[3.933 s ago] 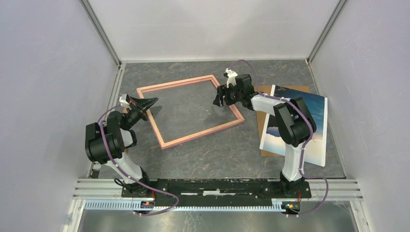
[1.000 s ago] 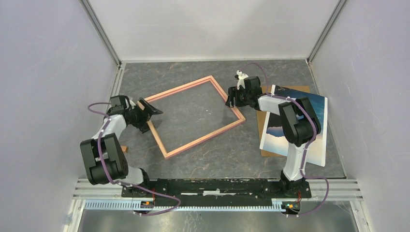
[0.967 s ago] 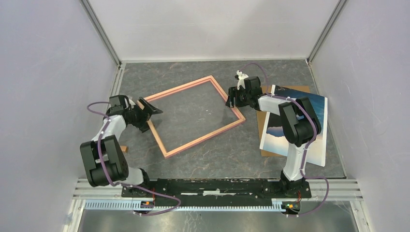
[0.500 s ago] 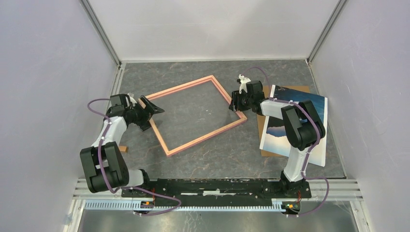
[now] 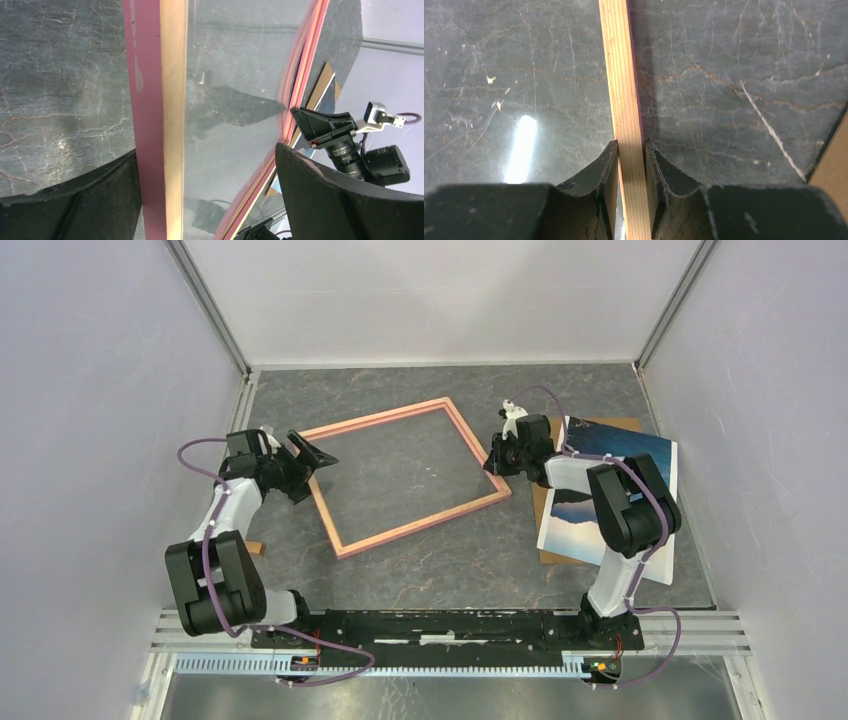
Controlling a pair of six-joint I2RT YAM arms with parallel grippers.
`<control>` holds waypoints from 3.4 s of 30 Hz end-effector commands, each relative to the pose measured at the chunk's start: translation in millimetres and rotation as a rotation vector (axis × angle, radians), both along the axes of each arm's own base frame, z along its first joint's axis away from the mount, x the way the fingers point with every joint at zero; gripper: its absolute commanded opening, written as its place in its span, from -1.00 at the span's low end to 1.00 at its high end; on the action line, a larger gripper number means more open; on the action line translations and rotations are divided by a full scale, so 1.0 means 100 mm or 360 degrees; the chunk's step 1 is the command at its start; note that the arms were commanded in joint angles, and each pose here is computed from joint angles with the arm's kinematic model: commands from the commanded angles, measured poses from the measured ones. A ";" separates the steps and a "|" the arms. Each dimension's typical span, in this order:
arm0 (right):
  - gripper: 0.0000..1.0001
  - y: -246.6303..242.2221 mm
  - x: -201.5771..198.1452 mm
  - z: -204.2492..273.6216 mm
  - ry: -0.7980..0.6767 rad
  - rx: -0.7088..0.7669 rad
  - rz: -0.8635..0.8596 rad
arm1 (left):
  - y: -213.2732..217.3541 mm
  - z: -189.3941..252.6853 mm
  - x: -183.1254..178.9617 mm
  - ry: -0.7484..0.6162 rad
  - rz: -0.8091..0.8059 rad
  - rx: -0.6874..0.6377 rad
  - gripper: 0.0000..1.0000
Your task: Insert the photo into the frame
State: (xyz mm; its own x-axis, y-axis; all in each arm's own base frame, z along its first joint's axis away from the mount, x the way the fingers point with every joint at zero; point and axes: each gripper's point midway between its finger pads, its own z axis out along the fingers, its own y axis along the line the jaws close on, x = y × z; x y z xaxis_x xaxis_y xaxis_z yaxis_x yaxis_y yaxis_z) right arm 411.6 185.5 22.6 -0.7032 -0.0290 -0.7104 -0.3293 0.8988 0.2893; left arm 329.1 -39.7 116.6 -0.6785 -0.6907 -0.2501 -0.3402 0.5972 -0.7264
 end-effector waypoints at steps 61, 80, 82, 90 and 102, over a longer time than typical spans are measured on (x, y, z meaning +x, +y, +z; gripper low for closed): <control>-1.00 -0.17 -0.51 0.36 -0.0208 0.0238 -0.0161 | -0.62 -0.76 0.00 0.0380 -0.0199 0.0553 0.85; -1.00 -0.10 -0.61 0.49 -0.0010 0.0565 -0.0442 | -2.43 0.47 -0.65 -0.0602 -0.1192 0.0607 0.79; -1.00 -0.02 -0.61 0.51 0.0046 0.0615 -0.0450 | -2.66 0.44 -0.74 -0.0801 -0.1318 0.0836 0.80; -1.00 -0.02 -0.65 0.71 0.0043 0.0596 -0.0536 | -3.32 0.21 -0.94 -0.1636 -0.1696 0.1353 0.78; -1.00 0.03 -0.68 0.82 0.0083 0.0609 -0.0539 | -3.59 -0.23 -0.87 -0.1991 -0.1928 0.2218 0.78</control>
State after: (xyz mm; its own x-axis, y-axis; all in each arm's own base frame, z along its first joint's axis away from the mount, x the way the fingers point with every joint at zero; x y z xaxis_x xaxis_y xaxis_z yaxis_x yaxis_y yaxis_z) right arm 321.1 174.7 55.8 -0.7349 0.3881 -0.5561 0.0298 0.8377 0.5453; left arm 217.4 -381.6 64.1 0.1450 0.7250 -0.6733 0.8023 0.3121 0.5088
